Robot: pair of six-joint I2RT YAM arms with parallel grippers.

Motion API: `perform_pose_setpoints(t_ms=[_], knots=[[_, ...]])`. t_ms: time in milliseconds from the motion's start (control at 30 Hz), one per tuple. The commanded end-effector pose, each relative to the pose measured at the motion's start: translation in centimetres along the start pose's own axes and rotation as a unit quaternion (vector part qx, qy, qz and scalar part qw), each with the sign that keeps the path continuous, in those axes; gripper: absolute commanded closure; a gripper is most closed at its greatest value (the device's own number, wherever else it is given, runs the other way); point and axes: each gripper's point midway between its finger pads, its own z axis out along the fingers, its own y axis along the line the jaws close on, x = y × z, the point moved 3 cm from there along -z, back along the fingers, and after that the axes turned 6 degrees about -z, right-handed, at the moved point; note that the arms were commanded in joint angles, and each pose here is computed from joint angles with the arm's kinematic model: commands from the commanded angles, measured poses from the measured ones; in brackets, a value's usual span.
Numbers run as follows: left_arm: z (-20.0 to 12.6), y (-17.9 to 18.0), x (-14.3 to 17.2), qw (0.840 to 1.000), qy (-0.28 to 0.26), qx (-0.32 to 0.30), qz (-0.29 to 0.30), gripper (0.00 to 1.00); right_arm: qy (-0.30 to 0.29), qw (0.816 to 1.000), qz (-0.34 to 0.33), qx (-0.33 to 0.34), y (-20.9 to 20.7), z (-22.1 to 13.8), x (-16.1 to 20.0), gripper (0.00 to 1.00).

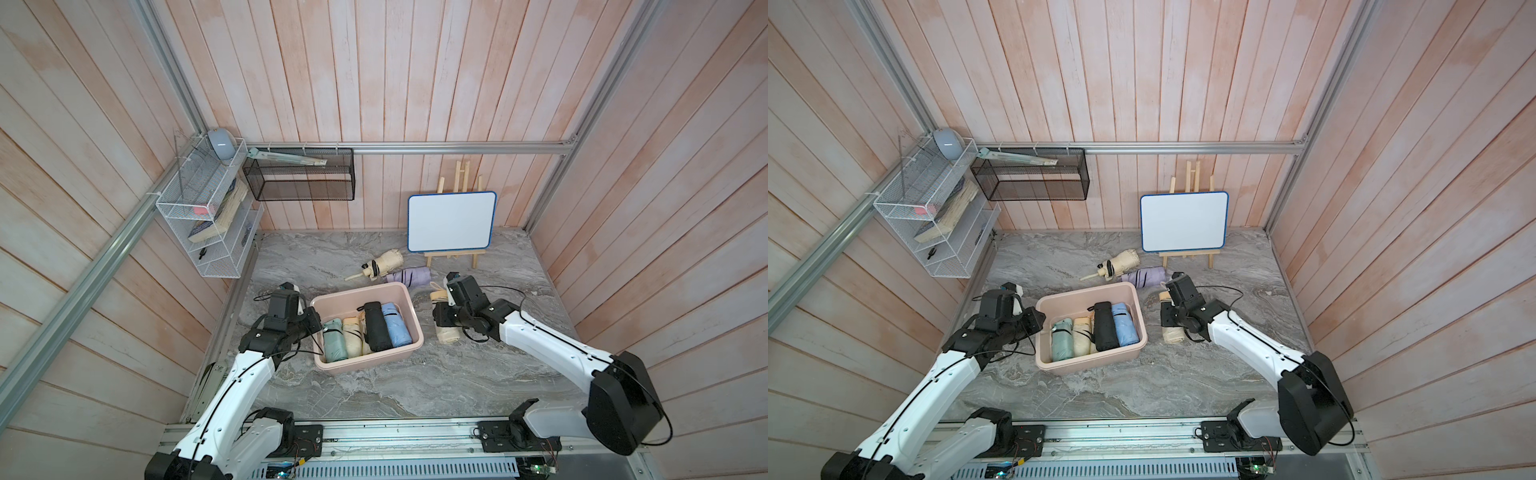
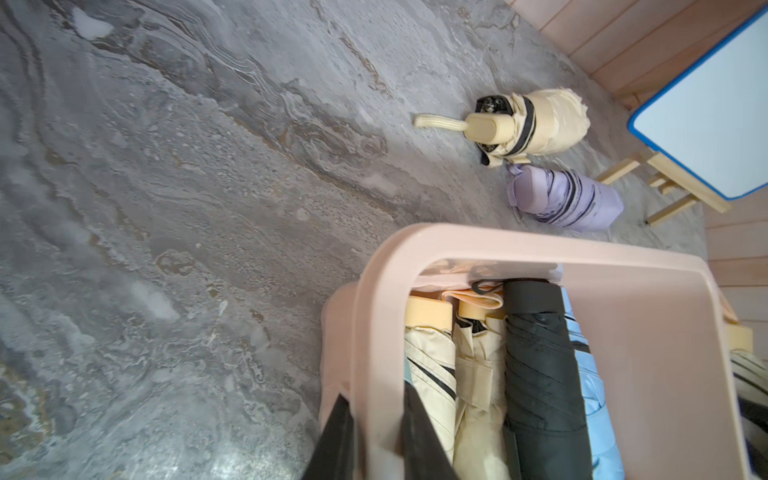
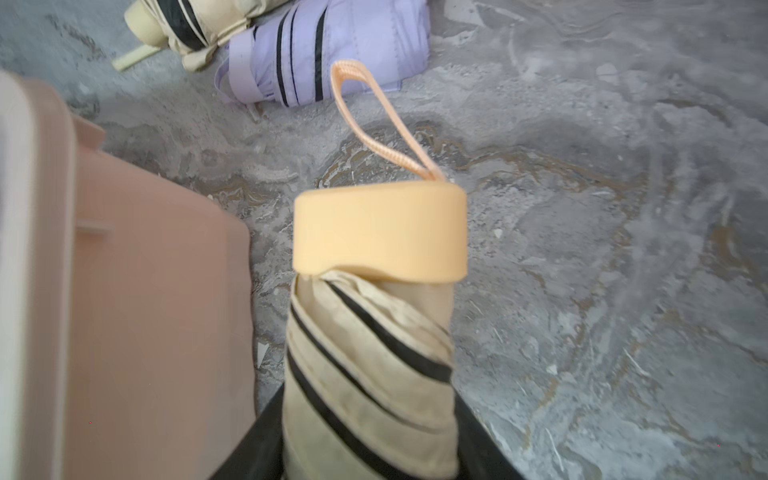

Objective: Put the umbrella into the storage box
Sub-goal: Pick up the umbrella from the center of the board, then adjust the storage box at the center of the board.

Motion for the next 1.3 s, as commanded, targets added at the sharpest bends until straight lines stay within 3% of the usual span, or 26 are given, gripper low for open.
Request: perform_pose_setpoints(t_ms=[0,233,400,800,967,1100,1267], knots=[[-0.6,-3.8,-1.3,0.996,-0.029,0.076,0.027,1.0,-0.027,0.998,0.056,0.023,-1.0,-3.1,-1.1,0.6],[0.4,-6.7,0.7,0.994,-0.008,0.106,0.031,1.0,-0.06,0.995,0.08,-0.003,0.1,-8.3,-3.8,0.6],[0.8,-8.5,1.8,0.993,-0.006,0.114,0.024,1.0,-0.068,0.995,0.07,-0.035,3.6,-9.9,-4.8,0.6],[1.4,-9.8,3.7,0.992,0.022,0.127,-0.001,1.0,-0.048,0.987,0.064,-0.136,15.8,-8.0,-2.5,0.59],[1.3,-10.6,4.5,0.991,0.028,0.134,-0.002,1.0,-0.033,0.985,0.076,-0.149,18.5,-6.6,-0.8,0.59],[1.1,-10.7,4.7,0.99,0.028,0.138,-0.003,0.86,-0.021,0.988,0.081,-0.129,18.7,-4.8,0.4,0.6],[-0.4,-10.5,3.3,0.991,-0.013,0.133,0.009,0.6,-0.007,0.992,0.083,-0.098,18.2,-2.6,1.7,0.6]])
